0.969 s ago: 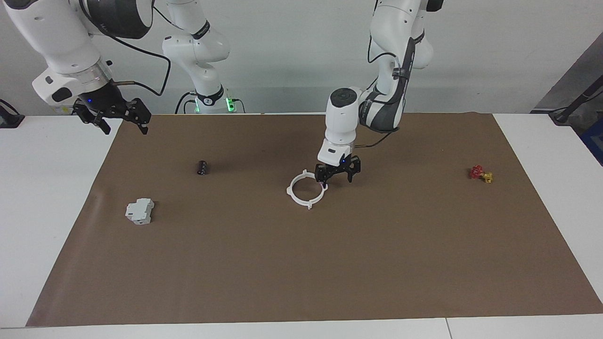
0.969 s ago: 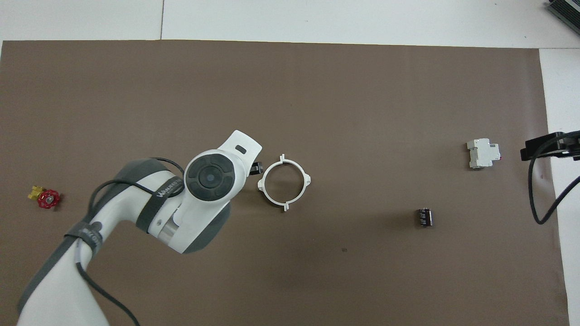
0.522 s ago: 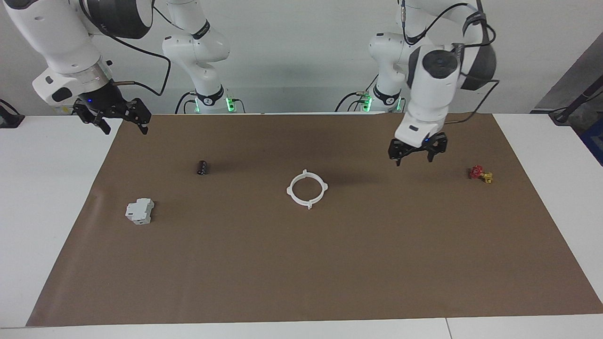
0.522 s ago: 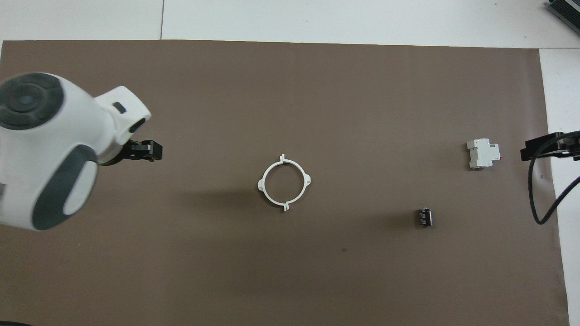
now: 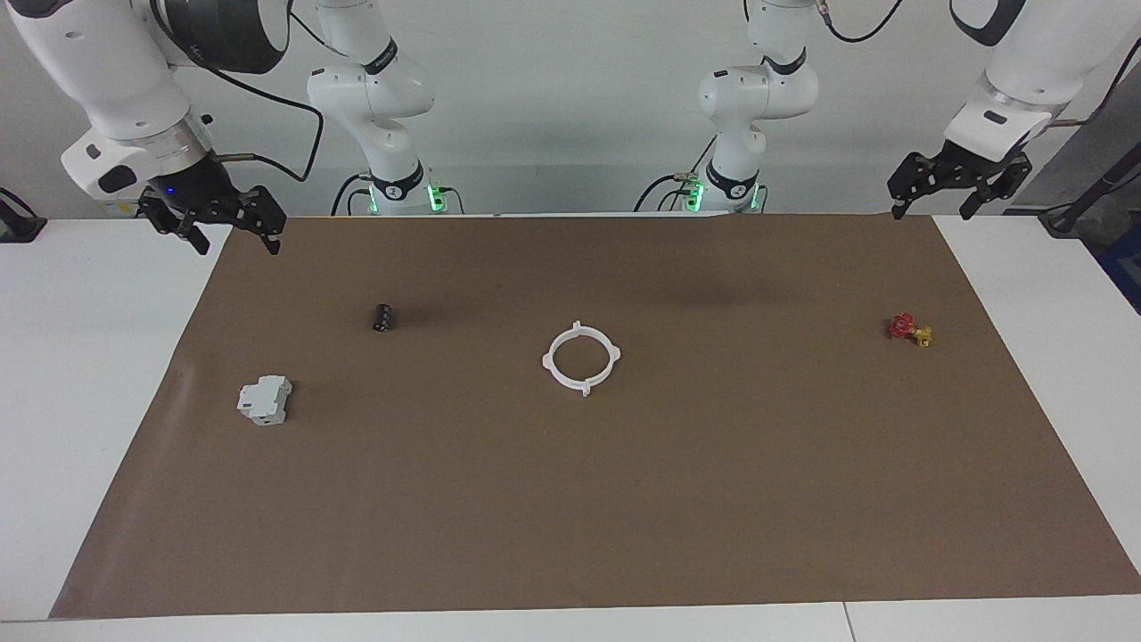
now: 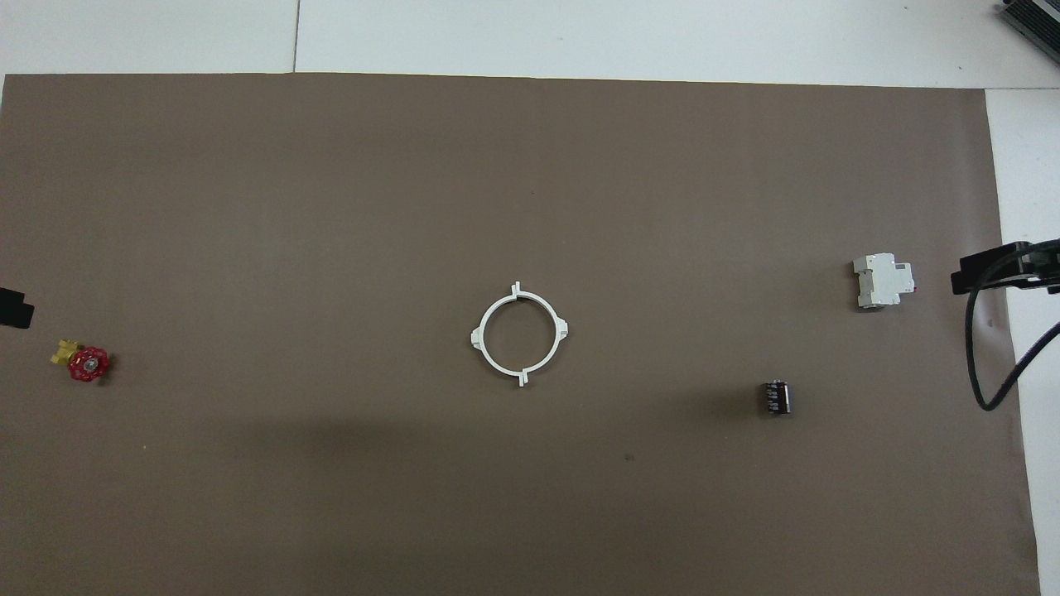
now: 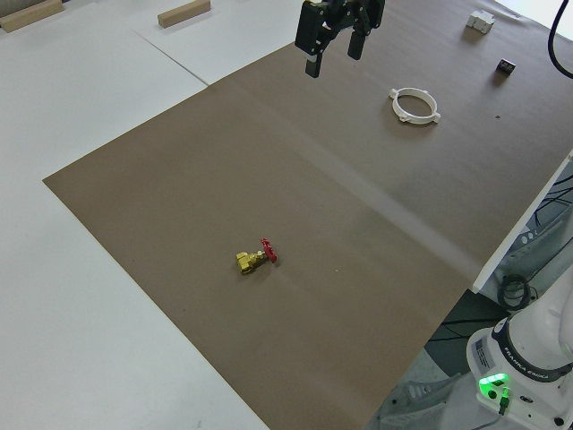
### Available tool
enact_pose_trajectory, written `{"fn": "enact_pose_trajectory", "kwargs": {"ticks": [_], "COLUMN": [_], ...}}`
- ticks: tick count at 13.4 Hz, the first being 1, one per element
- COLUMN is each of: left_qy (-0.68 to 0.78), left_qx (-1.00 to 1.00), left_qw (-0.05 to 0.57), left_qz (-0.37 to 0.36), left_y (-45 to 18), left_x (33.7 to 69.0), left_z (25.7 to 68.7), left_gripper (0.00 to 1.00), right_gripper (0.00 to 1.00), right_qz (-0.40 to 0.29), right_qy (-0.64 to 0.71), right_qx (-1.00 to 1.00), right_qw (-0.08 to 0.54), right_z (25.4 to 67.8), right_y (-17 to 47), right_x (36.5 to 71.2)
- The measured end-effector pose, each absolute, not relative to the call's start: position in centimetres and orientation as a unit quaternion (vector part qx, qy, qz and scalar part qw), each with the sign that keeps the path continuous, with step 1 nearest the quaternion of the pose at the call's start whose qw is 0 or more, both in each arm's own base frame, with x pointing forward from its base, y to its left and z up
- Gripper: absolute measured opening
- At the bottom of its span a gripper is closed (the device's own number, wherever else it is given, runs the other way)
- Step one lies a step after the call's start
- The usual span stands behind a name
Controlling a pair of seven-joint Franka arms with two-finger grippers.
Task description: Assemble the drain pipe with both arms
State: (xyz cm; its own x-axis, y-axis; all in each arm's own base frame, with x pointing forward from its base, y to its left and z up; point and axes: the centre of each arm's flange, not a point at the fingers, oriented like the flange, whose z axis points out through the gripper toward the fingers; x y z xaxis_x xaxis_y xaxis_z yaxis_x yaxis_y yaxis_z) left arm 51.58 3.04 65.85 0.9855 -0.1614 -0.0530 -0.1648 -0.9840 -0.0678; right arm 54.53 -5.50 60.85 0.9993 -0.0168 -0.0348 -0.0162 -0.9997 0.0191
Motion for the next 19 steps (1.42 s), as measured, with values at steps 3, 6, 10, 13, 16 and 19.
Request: {"fn": "enact_pose_trajectory", "kwargs": {"ticks": [3,6,10,13,16,19], "left_qy": [0.087,0.082,0.093,0.042,0.021,0.015], "left_qx": [-0.995,-0.994,-0.990,-0.995,-0.996,-0.997], "left_qw": [0.036,0.032,0.027,0.018,0.022,0.021], "left_qz": [0.025,0.059,0.101,0.083,0.080,0.068], "left_y": [2.4,2.9,1.4,-1.6,-3.9,-3.5], "left_x": [51.5,51.9,51.3,52.3,52.8,52.8], "left_z": [66.3,64.7,63.6,63.2,62.9,64.0], "left_gripper": [1.00,1.00,1.00,1.00,1.00,1.00], "right_gripper": [1.00,1.00,1.00,1.00,1.00,1.00], "right_qz": [-0.017,-0.017,-0.017,-0.017,-0.017,-0.017], "right_qy": [-0.008,-0.008,-0.008,-0.008,-0.008,-0.008], "right_qx": [1.000,1.000,1.000,1.000,1.000,1.000], "right_qw": [0.009,0.009,0.009,0.009,0.009,0.009], "right_z": [60.8,60.8,60.8,60.8,60.8,60.8], "right_y": [-5.5,-5.5,-5.5,-5.5,-5.5,-5.5], "right_x": [54.5,54.5,54.5,54.5,54.5,54.5]}}
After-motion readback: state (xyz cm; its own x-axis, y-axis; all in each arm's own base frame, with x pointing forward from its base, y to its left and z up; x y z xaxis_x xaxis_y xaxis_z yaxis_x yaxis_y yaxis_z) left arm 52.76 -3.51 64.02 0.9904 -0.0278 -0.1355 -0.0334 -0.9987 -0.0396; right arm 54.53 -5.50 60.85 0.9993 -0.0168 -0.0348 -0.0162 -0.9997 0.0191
